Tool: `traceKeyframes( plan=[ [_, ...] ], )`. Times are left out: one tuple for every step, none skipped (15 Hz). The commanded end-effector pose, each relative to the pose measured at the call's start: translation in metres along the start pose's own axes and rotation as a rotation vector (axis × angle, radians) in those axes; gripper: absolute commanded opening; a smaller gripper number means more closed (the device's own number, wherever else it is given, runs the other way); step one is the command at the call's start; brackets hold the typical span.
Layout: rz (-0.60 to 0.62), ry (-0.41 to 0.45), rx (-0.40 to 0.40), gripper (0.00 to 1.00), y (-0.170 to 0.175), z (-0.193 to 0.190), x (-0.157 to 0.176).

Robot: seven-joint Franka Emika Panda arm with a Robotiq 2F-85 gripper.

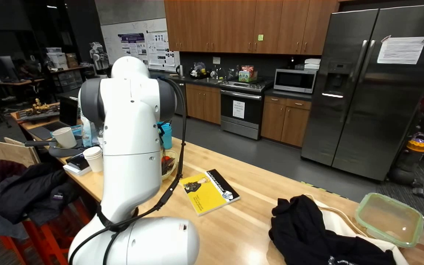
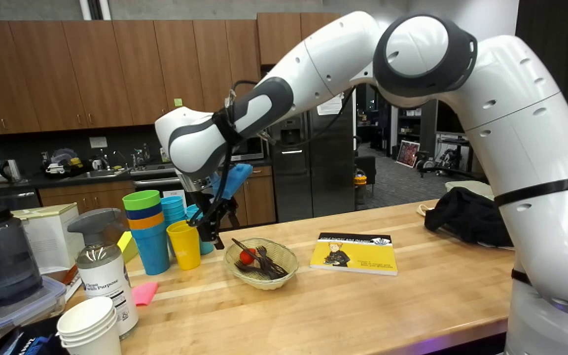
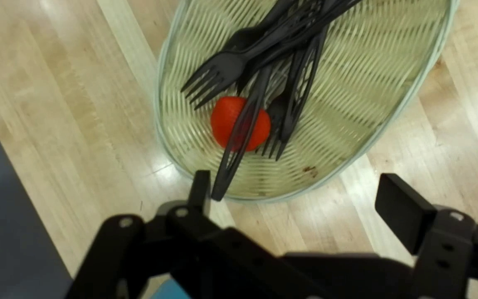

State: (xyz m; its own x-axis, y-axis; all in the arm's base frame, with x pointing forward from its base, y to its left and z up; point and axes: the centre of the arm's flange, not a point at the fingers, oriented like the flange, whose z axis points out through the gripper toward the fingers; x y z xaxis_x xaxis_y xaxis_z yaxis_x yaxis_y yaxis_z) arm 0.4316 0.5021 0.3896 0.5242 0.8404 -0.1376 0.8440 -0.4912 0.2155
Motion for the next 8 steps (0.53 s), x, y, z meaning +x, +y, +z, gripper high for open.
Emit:
traceKeyframes(
  plan=[
    [-0.110,0.049,-0.009,1.00,0.013,-0.008,-0.008],
    [-0.055,0.030,0.000,1.00,0.009,-0.001,0.002],
    [-0.075,0.033,-0.001,1.00,0.011,-0.001,0.002],
    [-0.086,0.034,-0.001,1.00,0.011,-0.002,0.002],
    [-0.090,0.034,-0.002,1.00,0.011,-0.002,0.002],
    [-0.092,0.035,-0.002,1.00,0.010,-0.003,0.002],
    [-0.093,0.036,-0.002,1.00,0.009,-0.003,0.002],
    [-0.094,0.036,-0.002,1.00,0.009,-0.003,0.002]
  ],
)
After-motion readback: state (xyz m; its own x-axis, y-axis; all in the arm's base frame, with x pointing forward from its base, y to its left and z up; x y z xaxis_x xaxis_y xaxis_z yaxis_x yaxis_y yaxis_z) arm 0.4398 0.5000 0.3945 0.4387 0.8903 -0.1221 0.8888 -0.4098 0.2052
